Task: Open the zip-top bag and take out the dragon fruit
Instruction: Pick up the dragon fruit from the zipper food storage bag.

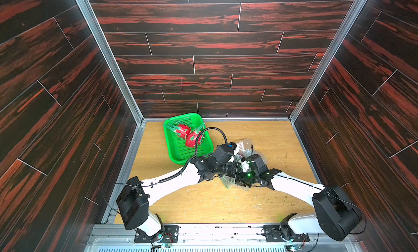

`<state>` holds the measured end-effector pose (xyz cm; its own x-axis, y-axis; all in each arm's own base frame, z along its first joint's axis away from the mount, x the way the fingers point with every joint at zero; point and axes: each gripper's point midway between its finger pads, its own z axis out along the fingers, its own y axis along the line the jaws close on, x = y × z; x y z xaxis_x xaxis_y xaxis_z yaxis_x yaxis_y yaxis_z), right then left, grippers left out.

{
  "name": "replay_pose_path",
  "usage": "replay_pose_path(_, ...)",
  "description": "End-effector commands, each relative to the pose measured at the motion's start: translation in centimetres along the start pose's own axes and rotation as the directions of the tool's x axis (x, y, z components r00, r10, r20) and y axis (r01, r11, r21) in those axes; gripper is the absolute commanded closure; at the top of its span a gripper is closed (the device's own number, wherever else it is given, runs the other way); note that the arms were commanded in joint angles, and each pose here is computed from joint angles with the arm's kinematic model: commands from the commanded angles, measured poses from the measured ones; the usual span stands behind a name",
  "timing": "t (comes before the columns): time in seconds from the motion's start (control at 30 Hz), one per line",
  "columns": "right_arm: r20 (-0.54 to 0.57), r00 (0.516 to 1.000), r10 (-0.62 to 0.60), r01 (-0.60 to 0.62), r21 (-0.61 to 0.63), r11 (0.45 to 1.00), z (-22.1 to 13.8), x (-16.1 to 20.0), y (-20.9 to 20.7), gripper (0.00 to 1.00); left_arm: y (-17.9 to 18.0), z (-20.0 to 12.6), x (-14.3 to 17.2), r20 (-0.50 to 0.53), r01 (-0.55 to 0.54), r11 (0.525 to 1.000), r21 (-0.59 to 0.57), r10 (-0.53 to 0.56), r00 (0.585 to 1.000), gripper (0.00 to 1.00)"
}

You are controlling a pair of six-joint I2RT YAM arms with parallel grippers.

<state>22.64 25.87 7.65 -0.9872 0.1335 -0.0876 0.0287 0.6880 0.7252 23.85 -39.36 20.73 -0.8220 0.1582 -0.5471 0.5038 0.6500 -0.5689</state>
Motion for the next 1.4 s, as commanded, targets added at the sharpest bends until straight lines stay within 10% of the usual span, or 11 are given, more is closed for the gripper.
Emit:
replay_pose_path(0.0,0.028,0.998,-0.06,0.06,-0.023,0.998,-0.8,-0.9,1.9,0.96,-0.9,-1.9,-1.7,0.072,-0.029,0.999,0.013,0.028,0.997,1.0)
replay_pose_path(0.67,0.039,0.977,-0.212,0.209,0.07,0.975,-8.0,-2.2,7.4,1.0,2.9,-3.2,-5.2,0.198,0.076,0.996,-0.052,-0.064,0.978,0.99)
replay_pose_path(1.37,0.061,0.934,-0.351,0.345,0.089,0.934,-12.6,-4.3,10.7,1.0,4.4,-5.8,-6.1,0.297,0.006,1.0,-0.02,0.001,0.955,0.39)
